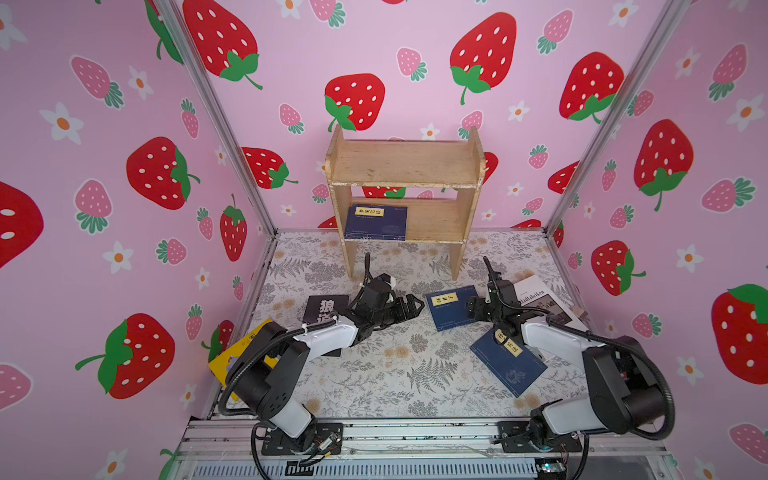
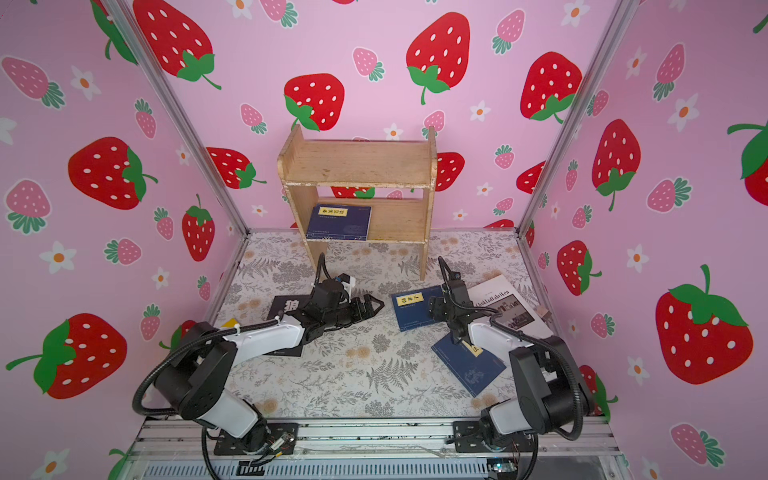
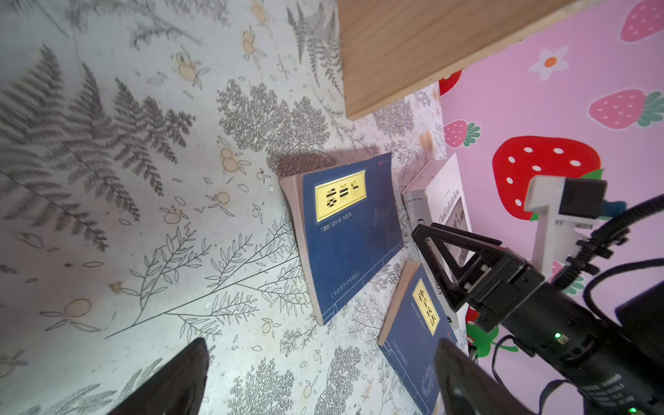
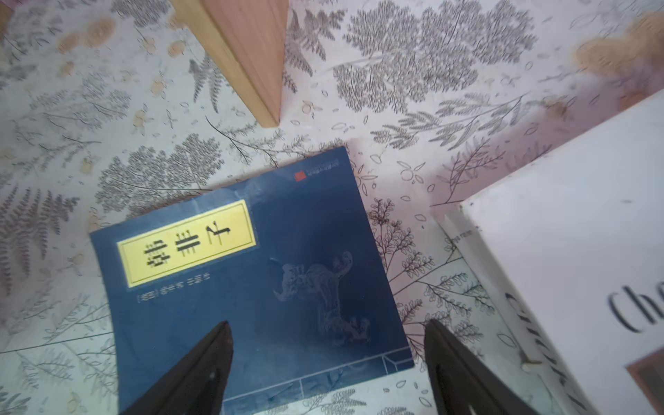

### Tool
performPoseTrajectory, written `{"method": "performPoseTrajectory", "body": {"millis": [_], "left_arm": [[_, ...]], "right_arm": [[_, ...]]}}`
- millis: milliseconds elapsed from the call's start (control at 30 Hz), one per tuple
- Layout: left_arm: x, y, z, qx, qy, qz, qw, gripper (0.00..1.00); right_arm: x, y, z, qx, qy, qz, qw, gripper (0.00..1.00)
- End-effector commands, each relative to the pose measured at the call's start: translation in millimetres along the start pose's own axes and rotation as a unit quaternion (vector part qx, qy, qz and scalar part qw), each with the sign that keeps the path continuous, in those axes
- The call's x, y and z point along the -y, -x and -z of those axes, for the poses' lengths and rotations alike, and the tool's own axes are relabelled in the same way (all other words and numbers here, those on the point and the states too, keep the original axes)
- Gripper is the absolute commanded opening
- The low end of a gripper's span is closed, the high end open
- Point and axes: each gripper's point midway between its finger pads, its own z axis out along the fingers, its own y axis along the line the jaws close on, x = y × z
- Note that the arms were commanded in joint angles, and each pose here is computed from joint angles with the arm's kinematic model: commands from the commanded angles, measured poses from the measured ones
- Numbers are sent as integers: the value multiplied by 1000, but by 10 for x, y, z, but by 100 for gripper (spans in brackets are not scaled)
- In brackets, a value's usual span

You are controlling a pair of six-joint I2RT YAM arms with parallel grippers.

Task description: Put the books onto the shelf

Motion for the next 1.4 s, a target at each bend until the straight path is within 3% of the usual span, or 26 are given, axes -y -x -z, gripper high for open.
{"method": "performPoseTrajectory", "body": {"millis": [0, 400, 733, 1067, 1367], "left_arm": [[268, 94, -151, 8, -38, 25, 999, 99], [85, 71, -742, 2, -4, 63, 998, 99], [-27, -5, -1091, -20, 17, 80, 996, 98], [385, 92, -1052, -8, -84, 96, 992, 95], [810, 303, -720, 35, -208, 113, 971, 86]], "right_arm": [[-43, 139, -121, 0, 33, 2, 999, 83], [-8, -5, -487, -34, 41, 9, 999, 80], [-92, -111, -562, -50, 69, -1, 996, 72], [-171, -223, -591, -64, 97, -15, 993, 67], [-244, -293, -577, -69, 123, -30, 990, 65]]}}
